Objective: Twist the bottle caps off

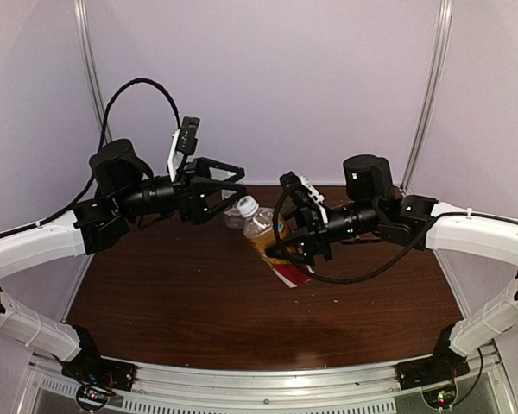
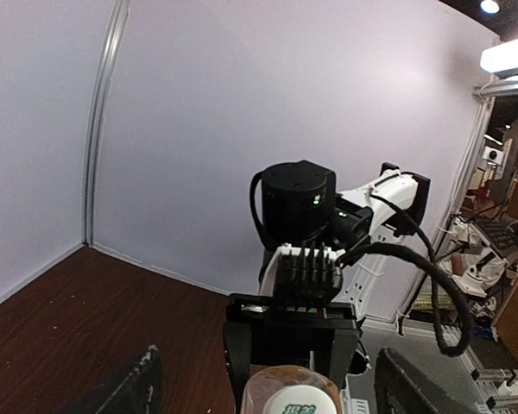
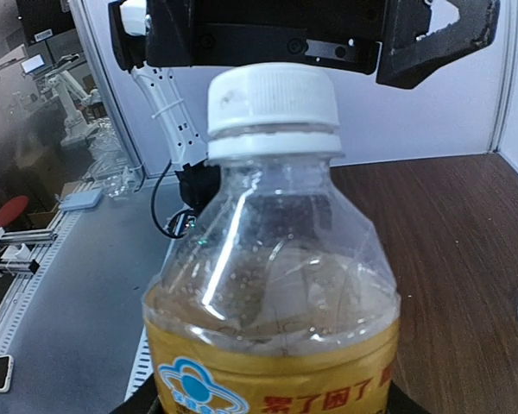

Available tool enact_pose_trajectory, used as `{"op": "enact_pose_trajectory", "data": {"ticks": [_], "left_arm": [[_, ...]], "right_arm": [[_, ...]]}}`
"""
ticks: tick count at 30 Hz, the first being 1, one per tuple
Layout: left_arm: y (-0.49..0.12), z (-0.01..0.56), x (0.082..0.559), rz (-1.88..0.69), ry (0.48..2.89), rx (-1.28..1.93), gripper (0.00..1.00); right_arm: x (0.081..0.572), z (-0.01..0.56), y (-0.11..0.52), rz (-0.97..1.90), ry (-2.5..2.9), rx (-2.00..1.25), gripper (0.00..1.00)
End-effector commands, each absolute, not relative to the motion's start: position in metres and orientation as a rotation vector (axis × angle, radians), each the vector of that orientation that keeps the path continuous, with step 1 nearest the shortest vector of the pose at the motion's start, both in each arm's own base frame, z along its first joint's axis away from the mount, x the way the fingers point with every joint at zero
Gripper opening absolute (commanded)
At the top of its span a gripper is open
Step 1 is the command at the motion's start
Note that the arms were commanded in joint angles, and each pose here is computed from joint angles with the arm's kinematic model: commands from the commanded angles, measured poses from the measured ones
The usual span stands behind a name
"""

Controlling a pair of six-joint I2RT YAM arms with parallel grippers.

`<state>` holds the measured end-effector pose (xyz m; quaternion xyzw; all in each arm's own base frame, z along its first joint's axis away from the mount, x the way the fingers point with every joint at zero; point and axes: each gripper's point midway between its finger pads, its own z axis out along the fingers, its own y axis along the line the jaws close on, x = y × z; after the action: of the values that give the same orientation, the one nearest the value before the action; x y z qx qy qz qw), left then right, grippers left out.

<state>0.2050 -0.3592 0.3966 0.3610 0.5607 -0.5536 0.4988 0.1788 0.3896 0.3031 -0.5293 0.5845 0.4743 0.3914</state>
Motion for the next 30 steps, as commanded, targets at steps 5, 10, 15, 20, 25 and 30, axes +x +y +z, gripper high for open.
{"op": "enact_pose_trajectory", "data": {"ticks": [5,10,15,20,25,30], "left_arm": [[-0.362,0.409,0.157,-1.480,1.069,1.144,0.86],[-0.363,0.412,0.146,-1.524,0.949,1.208,0.86],[-0.369,0.410,0.143,-1.599,0.918,1.235,0.81],[-0.372,0.403,0.145,-1.624,0.934,1.234,0.73],[-0.371,0.399,0.145,-1.634,0.946,1.233,0.59],[-0.371,0.395,0.144,-1.643,0.960,1.232,0.50]], "right_arm": [[0.145,0.324,0.390,1.462,1.350,-1.445,0.55],[0.136,0.328,0.392,1.562,1.323,-1.470,0.55],[0.132,0.331,0.392,1.611,1.309,-1.475,0.55],[0.132,0.334,0.392,1.610,1.298,-1.472,0.55],[0.133,0.333,0.392,1.610,1.301,-1.471,0.55],[0.134,0.334,0.392,1.602,1.302,-1.465,0.55]]}}
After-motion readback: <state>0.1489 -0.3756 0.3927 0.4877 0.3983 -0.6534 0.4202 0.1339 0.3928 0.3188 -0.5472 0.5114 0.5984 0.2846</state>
